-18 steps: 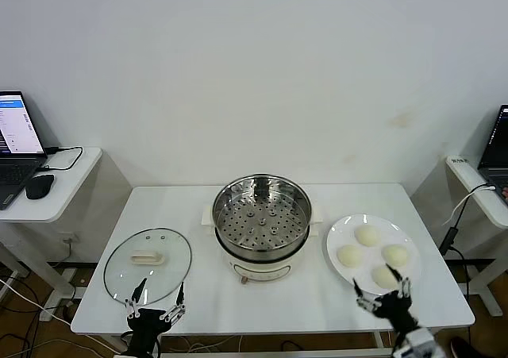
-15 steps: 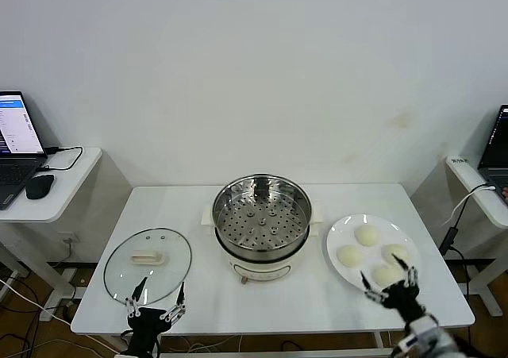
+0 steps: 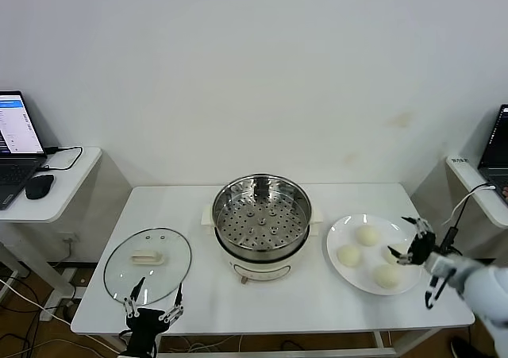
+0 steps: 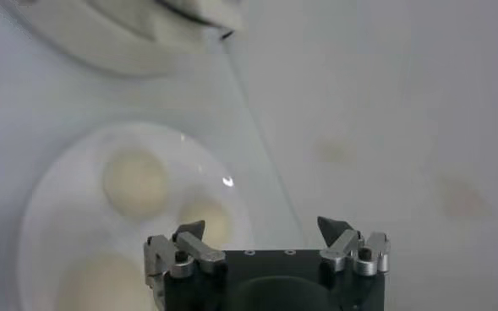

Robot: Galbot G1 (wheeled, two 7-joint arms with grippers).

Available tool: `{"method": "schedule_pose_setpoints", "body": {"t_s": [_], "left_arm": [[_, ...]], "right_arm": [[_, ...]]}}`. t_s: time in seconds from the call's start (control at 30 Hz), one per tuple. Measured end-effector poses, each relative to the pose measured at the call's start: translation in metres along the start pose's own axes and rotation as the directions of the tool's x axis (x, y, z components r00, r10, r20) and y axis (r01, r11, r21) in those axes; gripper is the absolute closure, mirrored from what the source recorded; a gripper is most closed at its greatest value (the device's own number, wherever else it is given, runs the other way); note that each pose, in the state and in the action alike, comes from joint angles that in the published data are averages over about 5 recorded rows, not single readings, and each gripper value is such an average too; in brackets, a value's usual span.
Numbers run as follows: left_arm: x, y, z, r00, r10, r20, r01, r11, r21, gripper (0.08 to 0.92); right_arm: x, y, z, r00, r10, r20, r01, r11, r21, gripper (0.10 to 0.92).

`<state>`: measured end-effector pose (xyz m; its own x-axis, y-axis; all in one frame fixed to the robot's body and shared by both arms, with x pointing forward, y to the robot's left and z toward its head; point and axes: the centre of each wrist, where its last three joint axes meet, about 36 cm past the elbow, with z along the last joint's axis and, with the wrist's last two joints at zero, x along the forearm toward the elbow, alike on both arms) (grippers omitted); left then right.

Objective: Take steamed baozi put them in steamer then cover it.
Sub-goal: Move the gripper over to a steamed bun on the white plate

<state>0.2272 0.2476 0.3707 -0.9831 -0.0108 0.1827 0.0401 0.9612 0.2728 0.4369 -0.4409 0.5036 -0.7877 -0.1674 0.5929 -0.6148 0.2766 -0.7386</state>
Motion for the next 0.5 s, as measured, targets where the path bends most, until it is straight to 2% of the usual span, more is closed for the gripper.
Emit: {"method": "schedule_pose_setpoints", "body": {"t_s": [0.23,0.5], "left_arm": [[0.001,0.001,0.005,0.9999,-0.012,0.003,0.012,1.000,-0.014,0.177],[-0.001,0.006,0.008,0.9994,-0.028,0.022,0.028,0.999,-0.027,0.177]], "right_arm": [[-0.037,-0.053,0.002,0.982,-0.186,-0.036,0.189,0.978,0.091,0.200],[-0.079,-0.090,0.008,0.925,-0.366,-0.100,0.377,0.917,0.132,0.200]]}}
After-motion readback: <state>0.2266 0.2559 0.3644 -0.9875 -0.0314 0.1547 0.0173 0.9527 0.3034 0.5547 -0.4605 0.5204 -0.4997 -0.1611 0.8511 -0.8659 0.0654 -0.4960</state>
